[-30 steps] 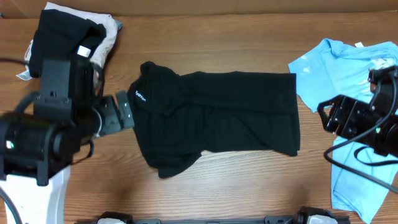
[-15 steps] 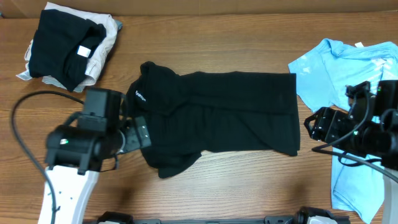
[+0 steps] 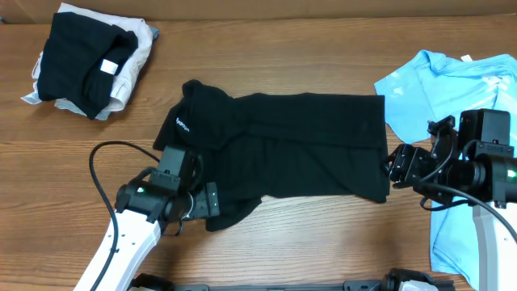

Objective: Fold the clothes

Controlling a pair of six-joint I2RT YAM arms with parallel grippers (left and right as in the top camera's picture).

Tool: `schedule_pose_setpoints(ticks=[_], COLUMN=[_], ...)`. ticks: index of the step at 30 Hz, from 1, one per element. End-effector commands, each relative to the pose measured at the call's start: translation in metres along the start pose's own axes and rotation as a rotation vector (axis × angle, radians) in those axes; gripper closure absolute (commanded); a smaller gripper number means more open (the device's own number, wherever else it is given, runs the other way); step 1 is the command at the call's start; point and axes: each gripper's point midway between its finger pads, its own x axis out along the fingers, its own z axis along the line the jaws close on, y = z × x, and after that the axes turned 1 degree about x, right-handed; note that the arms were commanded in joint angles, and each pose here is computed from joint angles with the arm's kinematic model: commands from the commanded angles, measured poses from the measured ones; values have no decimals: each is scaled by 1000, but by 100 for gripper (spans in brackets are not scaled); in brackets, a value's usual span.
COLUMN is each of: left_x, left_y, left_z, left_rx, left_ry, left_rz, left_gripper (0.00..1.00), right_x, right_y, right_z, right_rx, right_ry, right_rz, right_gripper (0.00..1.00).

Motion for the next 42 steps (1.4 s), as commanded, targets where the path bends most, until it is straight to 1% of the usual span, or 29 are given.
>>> schedule_pose_setpoints(ticks=[1, 2, 6, 8, 11, 16, 18, 21, 22, 25, 35, 38, 42], left_x=[10, 13, 25, 30, 33, 34, 35, 38, 39, 44, 68, 72, 77], left_y=[13, 15, 25, 32, 45, 57, 58, 52, 49, 48, 48, 46, 37], left_z=[-2, -1, -3, -10, -16, -18, -19, -10, -9, -10, -16, -16, -22], left_rx=[-8, -9, -10, -11, -13, 22, 37, 23, 19, 24, 24, 24, 26], left_ry=[22, 23, 53, 105, 152, 144, 126, 49, 32, 27, 15, 10, 29], left_rz=[50, 56, 79, 107, 158, 193, 187, 139, 126, 127, 208, 213, 179], left_gripper=[13, 16, 36, 43, 44, 45, 45, 46, 48, 51, 49, 46, 44], right_x=[-1, -1, -1, -1, -1, -1, -1, -1, -1, -1, -1, -1, -1], right_y=[-2, -3, -6, -7, -8, -10, -10, -10, -9, -8, -7, -8, -8], right_z=[1, 1, 2, 2, 2, 3, 3, 3, 3, 2, 2, 2, 2], right_rx=[7, 6, 2, 1, -1, -3, -3, -3, -3, -1, 1, 0, 0], right_ry=[-12, -13, -16, -16, -17, -19, -19, -19, -19, -18, -17, -17, -17], right_rz=[-18, -23, -34, -37, -41, -48, -48, -47, -47, -43, -39, -40, -40], right_gripper=[20, 20, 19, 18, 17, 15, 15, 14, 14, 14, 12, 11, 11])
